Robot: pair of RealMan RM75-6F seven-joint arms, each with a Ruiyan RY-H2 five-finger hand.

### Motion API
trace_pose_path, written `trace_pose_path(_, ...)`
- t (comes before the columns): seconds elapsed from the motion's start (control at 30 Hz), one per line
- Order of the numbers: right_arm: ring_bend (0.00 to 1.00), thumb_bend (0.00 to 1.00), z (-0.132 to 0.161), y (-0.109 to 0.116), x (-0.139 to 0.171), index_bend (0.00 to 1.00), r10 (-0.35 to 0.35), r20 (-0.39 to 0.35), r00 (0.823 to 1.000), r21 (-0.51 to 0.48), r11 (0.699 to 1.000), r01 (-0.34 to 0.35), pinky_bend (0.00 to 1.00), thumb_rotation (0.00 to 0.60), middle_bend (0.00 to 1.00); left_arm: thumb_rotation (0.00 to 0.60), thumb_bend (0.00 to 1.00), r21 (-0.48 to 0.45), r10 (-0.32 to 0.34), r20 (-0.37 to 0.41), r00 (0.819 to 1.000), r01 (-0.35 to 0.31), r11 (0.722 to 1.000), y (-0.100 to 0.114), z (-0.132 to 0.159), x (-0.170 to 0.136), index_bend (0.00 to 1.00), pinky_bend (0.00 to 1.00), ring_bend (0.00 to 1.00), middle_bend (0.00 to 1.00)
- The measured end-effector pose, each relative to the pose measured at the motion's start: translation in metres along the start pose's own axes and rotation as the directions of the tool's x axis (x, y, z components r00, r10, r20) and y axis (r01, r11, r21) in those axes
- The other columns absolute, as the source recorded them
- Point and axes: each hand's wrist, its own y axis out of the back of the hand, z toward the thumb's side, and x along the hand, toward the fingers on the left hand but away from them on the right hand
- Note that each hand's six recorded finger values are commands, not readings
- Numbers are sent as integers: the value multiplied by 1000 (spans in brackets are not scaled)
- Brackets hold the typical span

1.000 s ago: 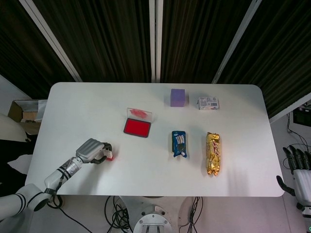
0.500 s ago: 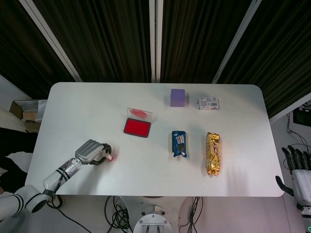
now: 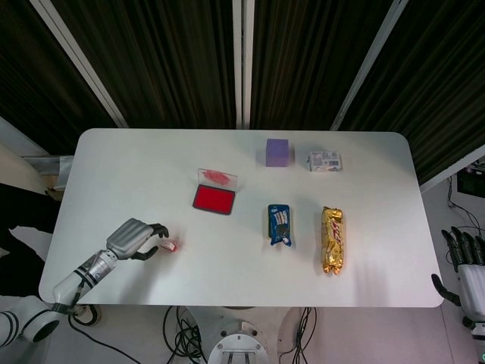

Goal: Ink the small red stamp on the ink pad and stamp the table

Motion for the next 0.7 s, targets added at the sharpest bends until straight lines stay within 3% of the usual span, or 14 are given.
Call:
trace_pose_path(0.1, 0, 221, -2, 0, 1, 0, -1, 4, 1000, -2, 1000, 1, 0, 600, 0, 600, 428, 0, 62, -17, 998, -62, 998, 16, -1, -18, 430, 962, 809, 385)
trace_pose_path(0.2, 0, 221, -4, -1, 2, 0, 2, 8, 1000, -3, 1000, -1, 0, 600, 0, 592, 408, -16, 151, -53, 987, -152, 988, 34, -5, -40, 435, 780, 591, 389)
trace_pose_path(0.27, 0, 221, -5, -3, 3, 0, 7, 10, 1000, -3, 1000, -7, 0, 600, 0, 432, 364, -18, 232, -91, 969, -234, 972, 46, -10, -60, 397, 512, 367, 350)
trace_pose_path(0.33, 0, 221, -6, -6, 4, 0, 13, 10, 1000, -2, 1000, -13, 0, 600, 0, 143, 214, -2, 317, -145, 937, -320, 947, 55, -18, -85, 309, 306, 188, 249)
trace_pose_path(0.4, 0, 219, -7, -9, 5, 0, 22, 11, 1000, -3, 1000, -22, 0, 600, 0, 11, 59, 39, 376, -213, 902, -377, 925, 58, -28, -111, 213, 248, 115, 145)
trace_pose_path(0.47, 0, 205, -8, -12, 6, 0, 27, 11, 1000, -6, 1000, -27, 0, 600, 0, 0, 3, 105, 411, -318, 854, -399, 911, 54, -43, -144, 156, 232, 87, 75)
trace_pose_path(0.57, 0, 193, -6, -14, 8, 0, 24, -1, 1000, -24, 999, -24, 0, 600, 0, 0, 1, 140, 405, -388, 828, -382, 914, 47, -54, -163, 127, 220, 80, 50)
trace_pose_path(0.7, 0, 198, -7, -16, 11, 0, 6, -11, 1000, -33, 999, -6, 0, 600, 0, 0, 4, 134, 401, -431, 808, -382, 914, 45, -66, -178, 123, 214, 80, 50)
